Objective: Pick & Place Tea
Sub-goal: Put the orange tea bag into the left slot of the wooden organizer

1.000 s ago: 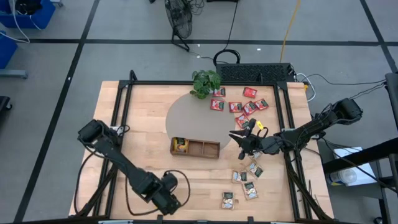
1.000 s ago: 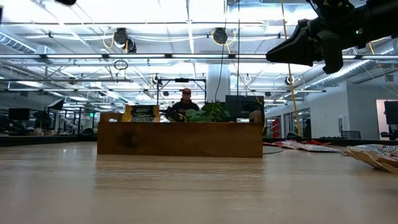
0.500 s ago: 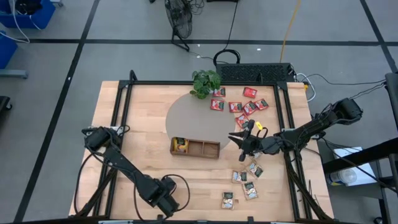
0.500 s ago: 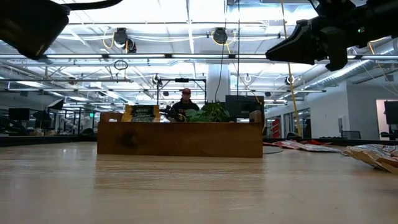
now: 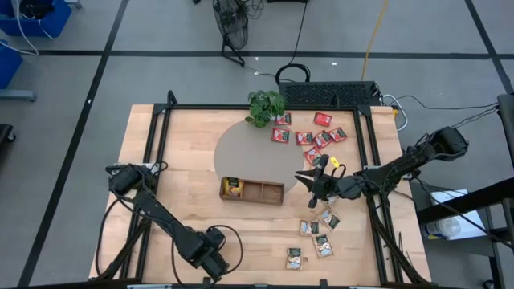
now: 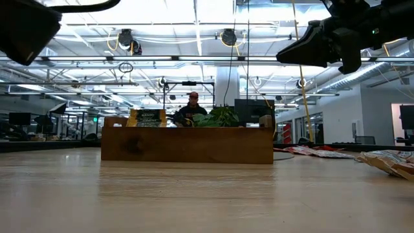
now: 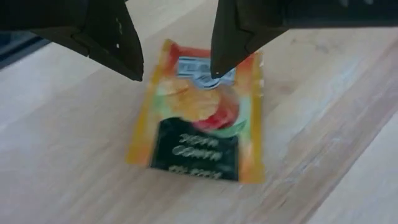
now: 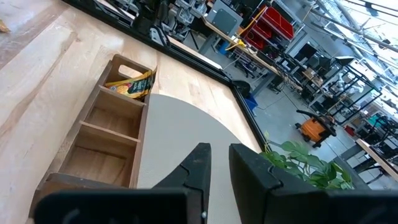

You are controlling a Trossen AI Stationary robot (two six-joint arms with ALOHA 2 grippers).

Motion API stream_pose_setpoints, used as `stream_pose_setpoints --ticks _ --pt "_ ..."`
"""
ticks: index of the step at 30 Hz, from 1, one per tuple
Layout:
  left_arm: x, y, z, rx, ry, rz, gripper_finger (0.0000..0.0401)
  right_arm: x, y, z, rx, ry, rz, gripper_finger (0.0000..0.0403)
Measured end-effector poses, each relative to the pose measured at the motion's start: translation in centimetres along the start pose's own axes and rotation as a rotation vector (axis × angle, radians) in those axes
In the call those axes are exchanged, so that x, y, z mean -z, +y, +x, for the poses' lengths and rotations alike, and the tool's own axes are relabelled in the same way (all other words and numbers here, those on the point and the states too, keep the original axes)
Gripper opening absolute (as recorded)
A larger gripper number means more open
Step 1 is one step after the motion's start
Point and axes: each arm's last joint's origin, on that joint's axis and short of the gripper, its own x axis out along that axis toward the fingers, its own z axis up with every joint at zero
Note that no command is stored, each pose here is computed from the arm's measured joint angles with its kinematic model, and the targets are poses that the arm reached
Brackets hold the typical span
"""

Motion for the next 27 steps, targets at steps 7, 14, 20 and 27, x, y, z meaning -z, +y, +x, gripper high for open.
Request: stream_pose_setpoints --ticks 7,14,20,27 --pt "-0.1 -0.2 0.9 -0.01 0.001 -0.002 0.0186 0.0 0.0 0.0 0.0 0.001 -0.005 0.0045" --pt "-0.3 -0.8 3.1 -0.039 0.036 0.026 0.0186 0.1 0.0 0.0 -0.003 0.009 -0.013 0.0045" --pt "-0.6 -0.8 3.3 -0.041 0.007 -0.004 0.0186 0.2 0.1 0.0 -0.005 0.013 -0.012 0.0045" --pt "-0.6 -0.8 3.3 -0.039 0.024 -0.013 0.0125 0.2 0.1 0.0 -0.007 0.016 -0.003 0.0045"
